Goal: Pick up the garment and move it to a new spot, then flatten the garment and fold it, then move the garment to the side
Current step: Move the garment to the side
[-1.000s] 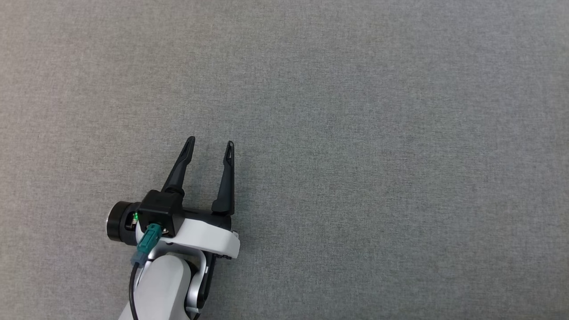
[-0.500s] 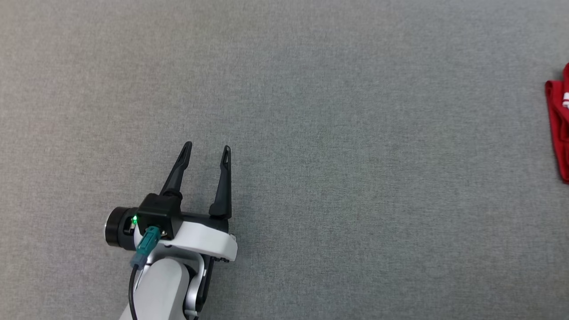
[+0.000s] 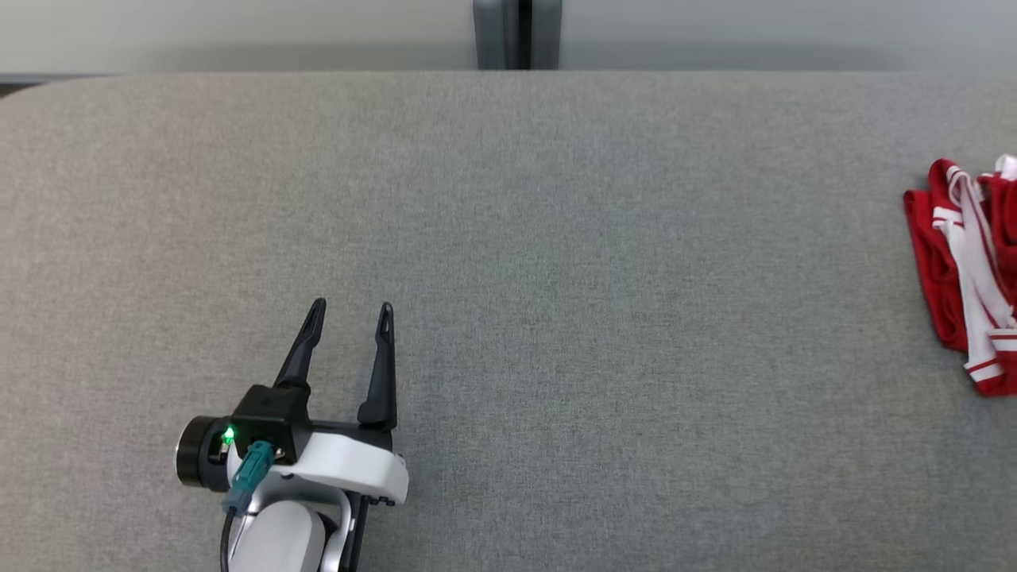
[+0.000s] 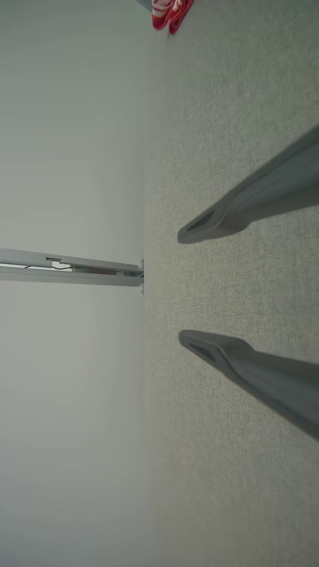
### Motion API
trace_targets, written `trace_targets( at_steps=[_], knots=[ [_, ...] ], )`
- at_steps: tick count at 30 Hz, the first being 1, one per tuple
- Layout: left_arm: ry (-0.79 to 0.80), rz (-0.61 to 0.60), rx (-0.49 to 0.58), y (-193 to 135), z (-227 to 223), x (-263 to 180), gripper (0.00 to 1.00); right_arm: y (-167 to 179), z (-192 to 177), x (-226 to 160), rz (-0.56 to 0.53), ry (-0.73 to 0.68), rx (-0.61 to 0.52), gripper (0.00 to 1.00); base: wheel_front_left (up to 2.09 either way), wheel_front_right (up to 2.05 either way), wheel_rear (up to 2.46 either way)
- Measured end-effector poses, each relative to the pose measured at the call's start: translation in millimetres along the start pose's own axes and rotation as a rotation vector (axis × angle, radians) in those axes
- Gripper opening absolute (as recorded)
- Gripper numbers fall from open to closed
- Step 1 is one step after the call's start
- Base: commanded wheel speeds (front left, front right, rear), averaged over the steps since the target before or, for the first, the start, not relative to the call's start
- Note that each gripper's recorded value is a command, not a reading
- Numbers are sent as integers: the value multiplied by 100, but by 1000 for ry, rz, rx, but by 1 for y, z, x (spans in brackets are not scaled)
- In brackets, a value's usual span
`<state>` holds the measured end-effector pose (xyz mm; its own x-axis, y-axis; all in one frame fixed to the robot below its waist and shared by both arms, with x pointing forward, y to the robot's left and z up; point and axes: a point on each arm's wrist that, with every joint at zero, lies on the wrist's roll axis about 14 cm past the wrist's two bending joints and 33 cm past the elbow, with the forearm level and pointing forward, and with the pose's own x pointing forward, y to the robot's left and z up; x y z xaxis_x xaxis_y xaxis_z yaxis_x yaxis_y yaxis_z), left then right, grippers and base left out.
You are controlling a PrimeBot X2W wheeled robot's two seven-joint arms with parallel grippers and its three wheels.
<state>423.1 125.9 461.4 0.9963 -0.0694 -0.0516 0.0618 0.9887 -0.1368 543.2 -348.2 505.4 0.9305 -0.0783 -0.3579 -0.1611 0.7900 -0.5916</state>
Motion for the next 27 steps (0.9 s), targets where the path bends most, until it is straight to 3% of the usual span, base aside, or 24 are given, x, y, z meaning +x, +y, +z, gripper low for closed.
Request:
trace_targets(
  at_steps=[7,11,20,27],
  knots=[
    [-60,15,10,4,22,-17,100,27,82,-20,45,-271,134,100,0,0,0],
    [-103,23,14,6,37,-28,100,26,141,-50,46,-492,245,100,0,0,0],
    [-198,30,23,7,68,-49,100,58,173,-127,39,-765,457,100,0,0,0],
    [-223,37,15,10,75,-59,100,97,165,-162,36,-815,565,100,0,0,0]
  ],
)
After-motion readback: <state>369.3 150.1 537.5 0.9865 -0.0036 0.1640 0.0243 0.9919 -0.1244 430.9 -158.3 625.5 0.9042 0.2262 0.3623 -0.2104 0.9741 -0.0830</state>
